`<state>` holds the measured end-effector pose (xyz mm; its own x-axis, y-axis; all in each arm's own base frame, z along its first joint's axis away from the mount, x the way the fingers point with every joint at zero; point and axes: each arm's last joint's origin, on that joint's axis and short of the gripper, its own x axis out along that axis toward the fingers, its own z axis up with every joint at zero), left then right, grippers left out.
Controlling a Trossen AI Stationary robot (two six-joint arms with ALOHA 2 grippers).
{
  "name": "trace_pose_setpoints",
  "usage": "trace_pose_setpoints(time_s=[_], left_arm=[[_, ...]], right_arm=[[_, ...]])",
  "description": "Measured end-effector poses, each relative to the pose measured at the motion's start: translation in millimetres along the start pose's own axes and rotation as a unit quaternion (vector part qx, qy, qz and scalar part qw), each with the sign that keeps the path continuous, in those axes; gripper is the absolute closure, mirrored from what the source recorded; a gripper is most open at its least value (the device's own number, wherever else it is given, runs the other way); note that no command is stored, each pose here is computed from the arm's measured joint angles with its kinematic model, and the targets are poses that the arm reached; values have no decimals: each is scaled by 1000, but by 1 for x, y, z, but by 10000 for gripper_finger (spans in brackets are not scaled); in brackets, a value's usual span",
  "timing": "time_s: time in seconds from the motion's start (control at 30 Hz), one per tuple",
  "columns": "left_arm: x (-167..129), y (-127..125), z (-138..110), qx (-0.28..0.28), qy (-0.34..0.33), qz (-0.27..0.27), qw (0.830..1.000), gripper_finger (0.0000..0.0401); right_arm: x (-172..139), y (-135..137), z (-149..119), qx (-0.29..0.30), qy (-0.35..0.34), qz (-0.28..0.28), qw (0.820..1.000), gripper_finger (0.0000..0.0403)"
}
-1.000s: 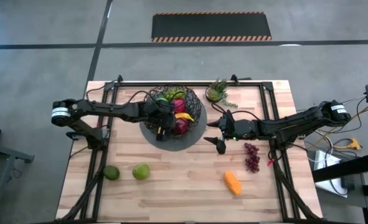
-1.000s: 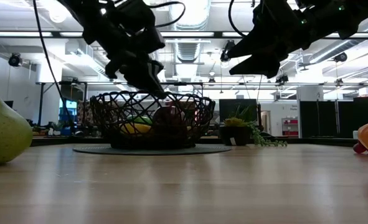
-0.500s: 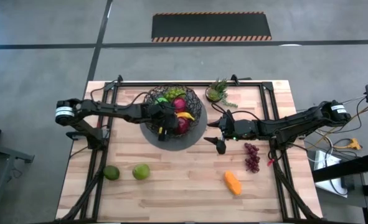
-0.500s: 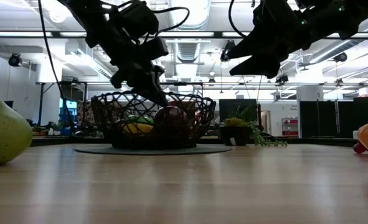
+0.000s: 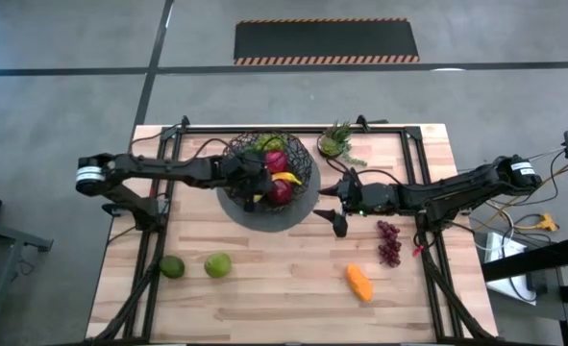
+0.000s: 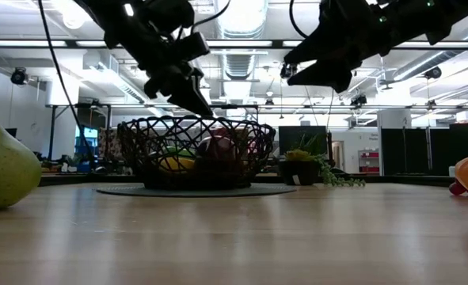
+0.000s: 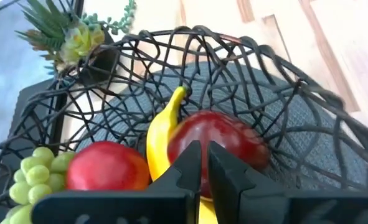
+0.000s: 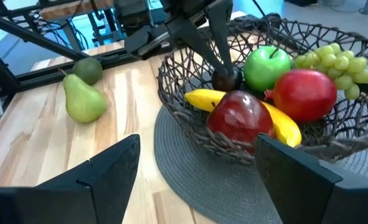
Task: Build produce basket
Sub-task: Put the pear into the black wire basket
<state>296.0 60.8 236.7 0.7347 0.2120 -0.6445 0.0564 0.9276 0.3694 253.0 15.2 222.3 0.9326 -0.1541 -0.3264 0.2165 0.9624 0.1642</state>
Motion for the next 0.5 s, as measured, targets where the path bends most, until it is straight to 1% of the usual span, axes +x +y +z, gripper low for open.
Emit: trace_pose_setpoints(time_s=[0.33,0.5], left_arm=[[-16,2,8,0,-39,12,999,393],[-26,4,11,0,-61,21,998,393]], right_arm=[[0,2,11,8,-15,-7,1000,167],[0,3,17,13,-15,-12,1000,187]])
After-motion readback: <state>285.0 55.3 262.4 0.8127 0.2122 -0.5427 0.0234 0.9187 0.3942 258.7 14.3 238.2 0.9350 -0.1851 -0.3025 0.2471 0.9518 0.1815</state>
